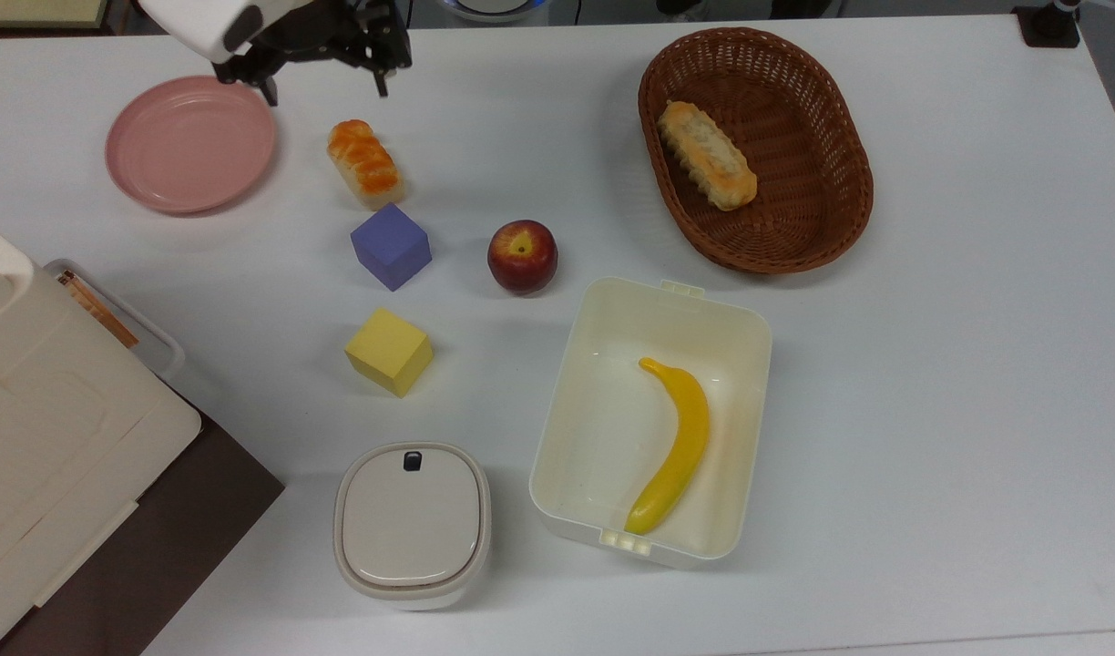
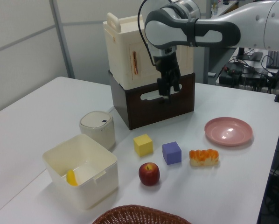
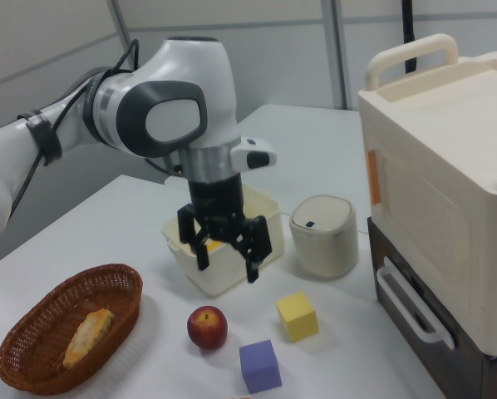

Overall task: Put the bread in the basket
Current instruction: 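Move the gripper over the small orange-topped bread roll and lower it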

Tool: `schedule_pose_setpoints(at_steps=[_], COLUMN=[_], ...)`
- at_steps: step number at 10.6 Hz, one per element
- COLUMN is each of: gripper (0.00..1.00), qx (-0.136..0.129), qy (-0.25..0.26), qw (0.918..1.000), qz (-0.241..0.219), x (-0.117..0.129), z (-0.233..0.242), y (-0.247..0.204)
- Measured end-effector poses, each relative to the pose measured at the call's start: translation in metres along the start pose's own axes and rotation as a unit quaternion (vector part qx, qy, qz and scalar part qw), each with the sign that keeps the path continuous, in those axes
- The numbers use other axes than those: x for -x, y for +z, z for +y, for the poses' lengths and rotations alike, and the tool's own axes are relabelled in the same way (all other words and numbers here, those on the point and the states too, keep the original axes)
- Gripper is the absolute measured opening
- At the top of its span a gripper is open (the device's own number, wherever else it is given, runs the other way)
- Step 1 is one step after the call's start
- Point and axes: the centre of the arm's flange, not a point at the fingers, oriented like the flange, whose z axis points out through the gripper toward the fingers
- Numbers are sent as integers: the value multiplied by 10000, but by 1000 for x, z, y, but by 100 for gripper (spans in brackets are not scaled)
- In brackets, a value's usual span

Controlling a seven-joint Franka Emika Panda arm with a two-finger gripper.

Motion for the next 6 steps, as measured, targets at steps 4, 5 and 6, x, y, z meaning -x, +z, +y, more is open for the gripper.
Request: schedule_pose_setpoints(at_steps=[4, 5, 6], gripper=[100, 100, 100], qx=[-205, -197, -175], qy=[-472, -536, -585], qw=[9959, 9942, 9924], qz=[-749, -907, -1064], x=[5, 4, 2], z=[-2, 0, 3], y=[44, 58, 71])
